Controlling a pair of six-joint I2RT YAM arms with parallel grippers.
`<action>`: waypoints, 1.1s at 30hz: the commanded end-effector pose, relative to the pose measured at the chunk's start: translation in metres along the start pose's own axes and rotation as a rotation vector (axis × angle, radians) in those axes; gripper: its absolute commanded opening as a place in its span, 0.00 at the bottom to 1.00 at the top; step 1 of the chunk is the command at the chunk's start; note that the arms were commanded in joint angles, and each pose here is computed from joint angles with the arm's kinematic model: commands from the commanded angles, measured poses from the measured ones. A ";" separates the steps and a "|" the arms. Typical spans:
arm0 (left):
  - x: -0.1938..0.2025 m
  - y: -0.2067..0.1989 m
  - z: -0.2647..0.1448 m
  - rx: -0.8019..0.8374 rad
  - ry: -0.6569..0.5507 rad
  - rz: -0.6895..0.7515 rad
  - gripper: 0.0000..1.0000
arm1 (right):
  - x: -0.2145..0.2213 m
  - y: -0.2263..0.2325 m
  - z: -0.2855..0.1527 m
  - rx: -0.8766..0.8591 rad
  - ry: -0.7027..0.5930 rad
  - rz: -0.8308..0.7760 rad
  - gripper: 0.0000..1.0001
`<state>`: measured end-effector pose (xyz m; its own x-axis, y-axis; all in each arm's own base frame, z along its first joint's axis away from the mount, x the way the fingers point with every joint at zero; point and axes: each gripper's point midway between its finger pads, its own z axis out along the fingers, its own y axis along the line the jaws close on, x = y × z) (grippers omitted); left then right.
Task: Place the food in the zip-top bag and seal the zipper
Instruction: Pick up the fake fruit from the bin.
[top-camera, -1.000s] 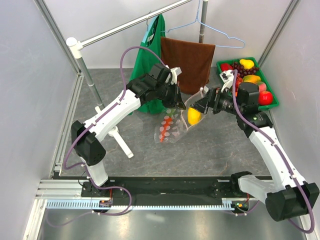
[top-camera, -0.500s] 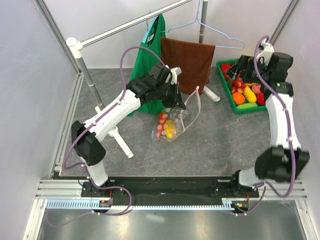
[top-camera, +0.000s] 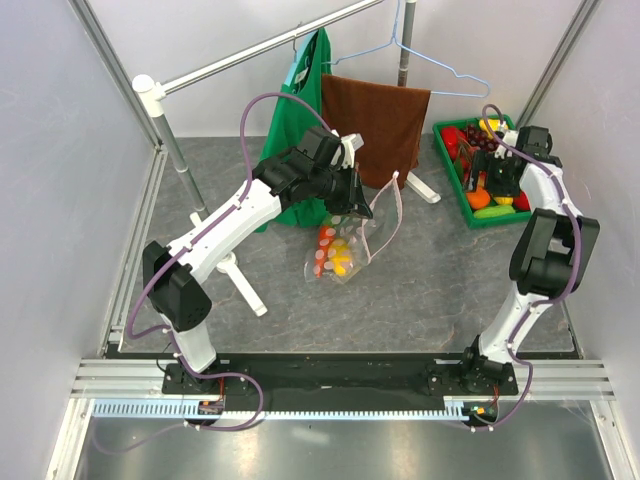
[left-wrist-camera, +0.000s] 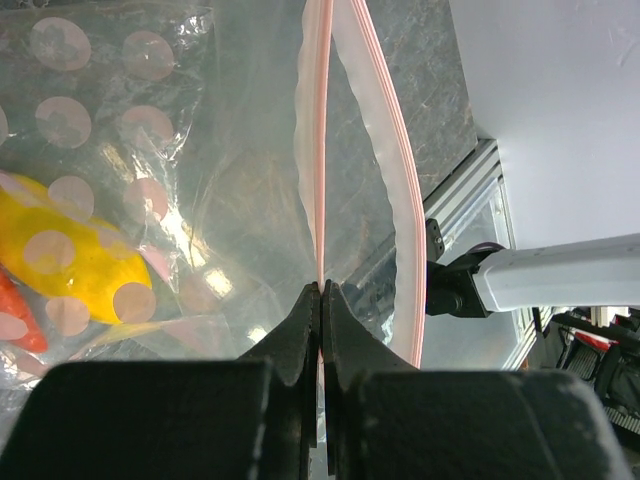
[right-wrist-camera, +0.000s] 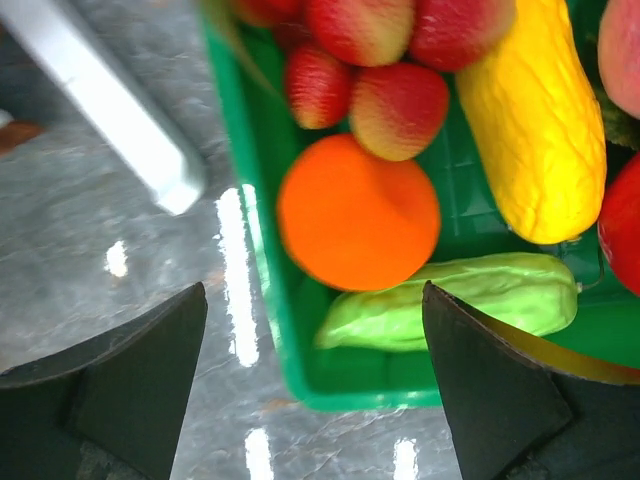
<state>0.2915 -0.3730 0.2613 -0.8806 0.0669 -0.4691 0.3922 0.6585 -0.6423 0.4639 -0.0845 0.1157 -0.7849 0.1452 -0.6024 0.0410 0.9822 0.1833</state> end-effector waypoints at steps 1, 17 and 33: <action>-0.011 -0.014 -0.009 0.050 -0.037 -0.002 0.02 | -0.015 -0.024 0.012 0.054 -0.027 0.048 0.94; -0.009 -0.011 -0.008 0.047 -0.033 0.004 0.02 | -0.007 -0.026 0.054 -0.024 -0.018 0.214 0.84; -0.006 -0.006 -0.003 0.032 -0.024 -0.003 0.02 | -0.078 0.040 -0.114 -0.293 -0.309 0.158 0.51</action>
<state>0.2923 -0.3738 0.2614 -0.8785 0.0656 -0.4733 0.3954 0.6559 -0.6431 0.4692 -0.1058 0.1443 -0.6904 0.4016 -0.6018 0.1571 0.8951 0.4172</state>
